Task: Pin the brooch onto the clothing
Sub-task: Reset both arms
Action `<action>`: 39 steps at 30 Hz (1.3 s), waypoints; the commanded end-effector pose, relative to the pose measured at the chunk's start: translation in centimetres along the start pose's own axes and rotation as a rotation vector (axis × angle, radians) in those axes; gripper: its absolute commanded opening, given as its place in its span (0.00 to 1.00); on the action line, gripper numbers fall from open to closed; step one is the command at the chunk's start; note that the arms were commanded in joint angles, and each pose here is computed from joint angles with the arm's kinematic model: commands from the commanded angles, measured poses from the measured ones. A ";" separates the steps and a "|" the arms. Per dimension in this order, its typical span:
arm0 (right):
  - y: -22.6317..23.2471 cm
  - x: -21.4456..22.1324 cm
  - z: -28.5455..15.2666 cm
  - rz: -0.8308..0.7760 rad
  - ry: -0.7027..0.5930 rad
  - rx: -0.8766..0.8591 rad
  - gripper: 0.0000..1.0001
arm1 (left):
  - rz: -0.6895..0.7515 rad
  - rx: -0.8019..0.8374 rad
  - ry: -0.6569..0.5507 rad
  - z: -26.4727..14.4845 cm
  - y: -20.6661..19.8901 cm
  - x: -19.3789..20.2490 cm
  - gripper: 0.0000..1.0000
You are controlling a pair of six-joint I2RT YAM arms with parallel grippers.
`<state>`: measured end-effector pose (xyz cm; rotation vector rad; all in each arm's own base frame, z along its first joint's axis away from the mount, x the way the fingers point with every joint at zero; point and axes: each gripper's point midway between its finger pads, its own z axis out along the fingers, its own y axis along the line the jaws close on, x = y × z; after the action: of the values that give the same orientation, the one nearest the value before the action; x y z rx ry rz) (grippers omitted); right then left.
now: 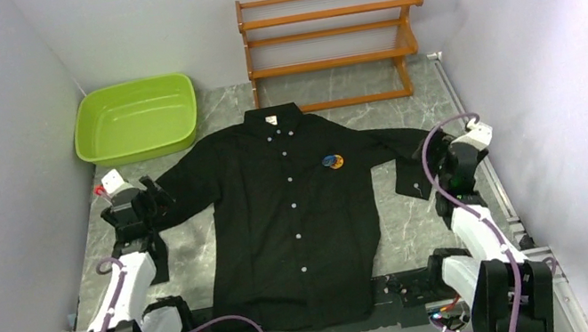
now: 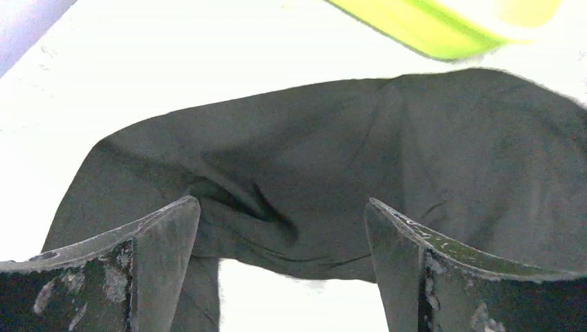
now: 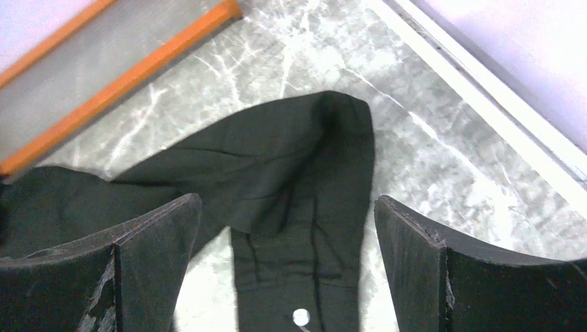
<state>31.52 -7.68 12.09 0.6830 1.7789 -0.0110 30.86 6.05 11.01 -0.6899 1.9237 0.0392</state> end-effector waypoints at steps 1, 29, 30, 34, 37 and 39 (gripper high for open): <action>-1.3 -0.2 0.0 -0.072 -0.168 -0.009 1.00 | 0.141 -0.015 -0.137 1.5 1.2 -0.8 0.95; 4.0 2.1 2.8 -0.273 -0.243 -0.315 1.00 | 0.335 0.229 -0.163 9.2 -3.6 2.4 0.95; 4.3 2.3 3.1 -0.281 -0.229 -0.326 1.00 | 0.341 0.232 -0.164 9.3 -3.7 2.4 0.95; 5.4 2.8 4.3 -0.336 -0.176 -0.330 1.00 | 0.402 0.332 -0.114 9.4 -5.3 3.3 0.95; 5.5 2.9 4.4 -0.344 -0.172 -0.321 1.00 | 0.404 0.336 -0.108 9.3 -5.4 3.4 0.95; 5.6 3.2 4.4 -0.355 -0.161 -0.323 1.00 | 0.403 0.335 -0.109 9.4 -5.3 3.5 0.95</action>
<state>37.03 -3.11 9.93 0.1556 1.6549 0.0156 39.29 3.88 4.47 -0.1343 1.8994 0.0314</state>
